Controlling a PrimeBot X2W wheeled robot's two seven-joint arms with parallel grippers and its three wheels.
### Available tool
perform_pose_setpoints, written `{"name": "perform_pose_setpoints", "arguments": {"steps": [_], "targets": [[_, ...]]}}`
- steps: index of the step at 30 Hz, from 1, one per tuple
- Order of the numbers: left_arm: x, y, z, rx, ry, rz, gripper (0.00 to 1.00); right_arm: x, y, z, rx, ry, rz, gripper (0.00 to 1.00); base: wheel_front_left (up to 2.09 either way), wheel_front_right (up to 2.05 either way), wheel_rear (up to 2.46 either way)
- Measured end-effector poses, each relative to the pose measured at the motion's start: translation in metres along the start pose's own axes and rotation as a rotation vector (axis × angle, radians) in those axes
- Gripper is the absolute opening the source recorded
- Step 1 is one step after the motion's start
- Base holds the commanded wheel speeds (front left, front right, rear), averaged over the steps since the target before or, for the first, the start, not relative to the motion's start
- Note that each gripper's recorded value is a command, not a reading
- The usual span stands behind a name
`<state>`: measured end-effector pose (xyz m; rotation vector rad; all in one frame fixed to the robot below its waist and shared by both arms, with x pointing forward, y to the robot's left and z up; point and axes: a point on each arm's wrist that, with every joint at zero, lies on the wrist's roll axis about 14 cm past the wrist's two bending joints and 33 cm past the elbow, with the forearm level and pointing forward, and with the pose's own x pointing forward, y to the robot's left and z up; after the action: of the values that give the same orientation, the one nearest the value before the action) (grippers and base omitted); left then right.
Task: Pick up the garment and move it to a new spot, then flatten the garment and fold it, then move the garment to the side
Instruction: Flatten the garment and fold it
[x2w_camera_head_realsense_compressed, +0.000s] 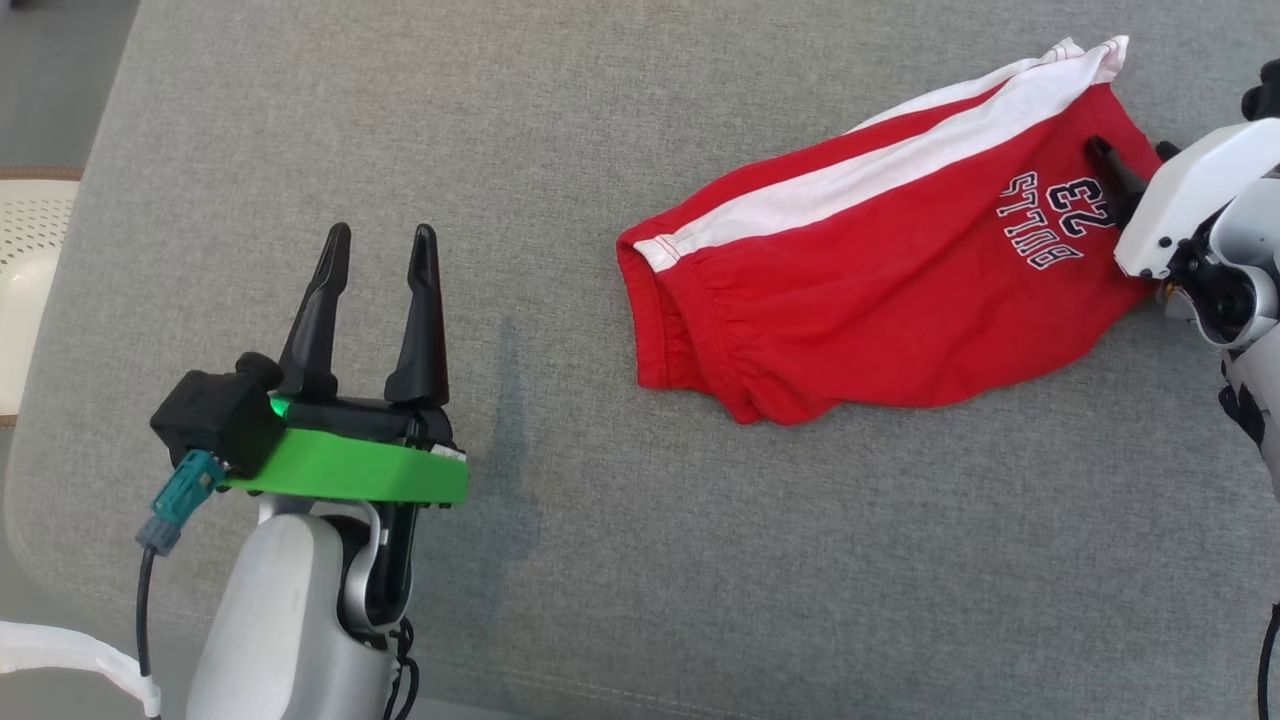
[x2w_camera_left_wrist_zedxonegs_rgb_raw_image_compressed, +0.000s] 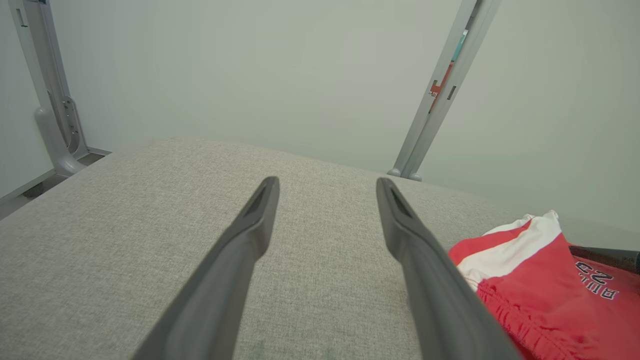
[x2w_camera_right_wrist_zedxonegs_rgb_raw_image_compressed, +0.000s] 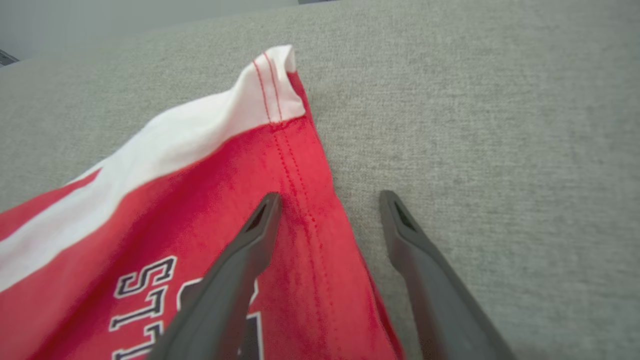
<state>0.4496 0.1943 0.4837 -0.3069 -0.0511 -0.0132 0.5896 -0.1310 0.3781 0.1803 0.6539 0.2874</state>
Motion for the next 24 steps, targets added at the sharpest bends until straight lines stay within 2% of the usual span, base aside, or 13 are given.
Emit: {"name": "perform_pose_setpoints", "arguments": {"steps": [3, 4, 5, 6, 14, 24], "targets": [[-0.002, 0.002, 0.000, -0.004, 0.002, 0.008, 1.00, 0.005, 0.008, -0.009, -0.029, 0.049, 0.016, 1.00, 0.00, 0.00, 0.00], [-0.002, 0.002, 0.000, -0.004, 0.002, 0.007, 1.00, 0.005, 0.009, -0.012, -0.035, 0.064, 0.018, 0.88, 0.00, 0.00, 0.00], [-0.002, 0.002, -0.001, -0.003, 0.003, 0.007, 1.00, 0.006, 0.010, -0.014, -0.044, 0.076, 0.021, 0.42, 0.00, 0.00, 0.00], [-0.002, 0.002, -0.001, -0.003, 0.004, 0.007, 1.00, 0.006, 0.011, -0.014, -0.052, 0.080, 0.023, 0.00, 0.00, 0.00, 0.00], [-0.002, -0.005, -0.005, -0.013, 0.015, -0.012, 1.00, -0.002, 0.001, 0.001, -0.047, -0.024, -0.003, 0.00, 0.00, 0.00, 0.00], [-0.006, -0.028, -0.003, -0.034, 0.013, -0.068, 1.00, -0.067, -0.078, 0.037, -0.049, -0.234, -0.200, 0.00, 0.00, 0.00, 0.00]]}}
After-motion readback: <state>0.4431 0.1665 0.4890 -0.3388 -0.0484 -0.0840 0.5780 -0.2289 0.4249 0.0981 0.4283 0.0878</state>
